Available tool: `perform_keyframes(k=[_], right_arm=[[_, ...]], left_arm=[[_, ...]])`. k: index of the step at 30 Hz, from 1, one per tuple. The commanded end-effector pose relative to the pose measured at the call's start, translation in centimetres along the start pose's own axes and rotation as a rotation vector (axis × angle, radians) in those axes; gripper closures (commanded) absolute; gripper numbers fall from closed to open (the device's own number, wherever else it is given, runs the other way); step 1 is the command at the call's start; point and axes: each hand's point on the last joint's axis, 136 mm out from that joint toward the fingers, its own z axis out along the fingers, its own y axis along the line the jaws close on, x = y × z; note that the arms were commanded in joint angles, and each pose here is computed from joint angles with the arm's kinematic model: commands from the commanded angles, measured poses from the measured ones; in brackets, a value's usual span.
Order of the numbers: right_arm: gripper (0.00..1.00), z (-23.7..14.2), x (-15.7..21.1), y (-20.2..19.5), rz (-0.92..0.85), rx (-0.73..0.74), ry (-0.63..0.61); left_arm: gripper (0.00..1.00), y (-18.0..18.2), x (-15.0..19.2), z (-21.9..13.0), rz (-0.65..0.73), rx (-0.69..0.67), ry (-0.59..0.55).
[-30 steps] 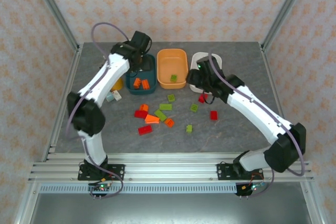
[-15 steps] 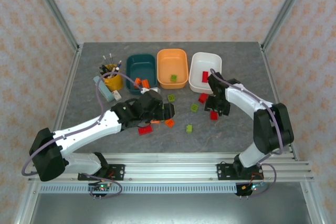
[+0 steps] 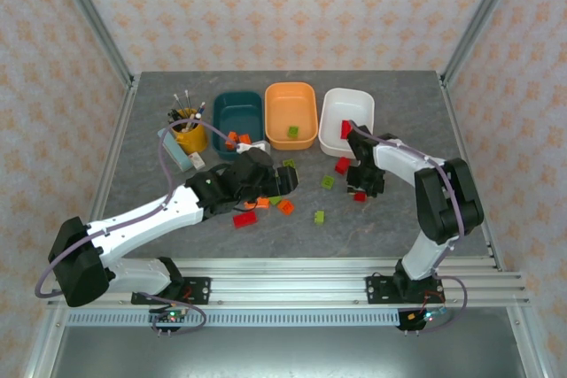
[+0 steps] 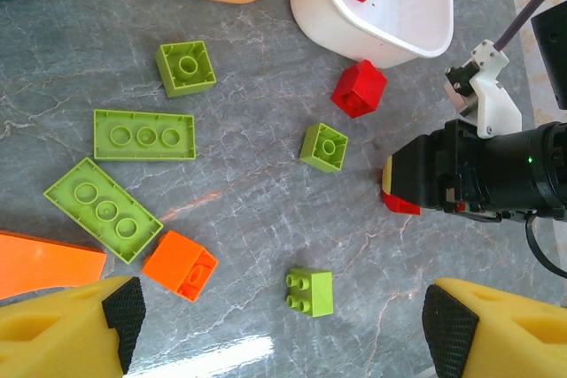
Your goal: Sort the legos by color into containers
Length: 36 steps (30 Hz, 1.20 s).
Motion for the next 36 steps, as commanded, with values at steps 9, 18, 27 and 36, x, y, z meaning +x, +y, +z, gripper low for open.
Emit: perform_keyframes(k=[9, 18, 27, 36], right_arm=[[0.77, -9.5, -4.8, 1.4, 0.033, -0.085, -0.275], [0.77, -11.5, -13.9, 7.9, -0.024, -0.197, -0.308], [0.74, -4.9, -16.9, 10.4, -0.006, -0.183, -0.14], [0.56, -2.9, -17.0, 10.5, 0.016, -0.172, -0.094]], left_arm=[[0.14, -1.2, -4.7, -3.0, -0.026, -0.014, -0.108], [0.14, -1.7, -10.6, -1.8, -0.073, -0.022, -0.102], [0.14, -2.5, -13.6, 0.7, -0.079, -0.028, -0.097], [0.14, -2.9, -13.7, 1.3, -0.084, -0.023, -0.085]])
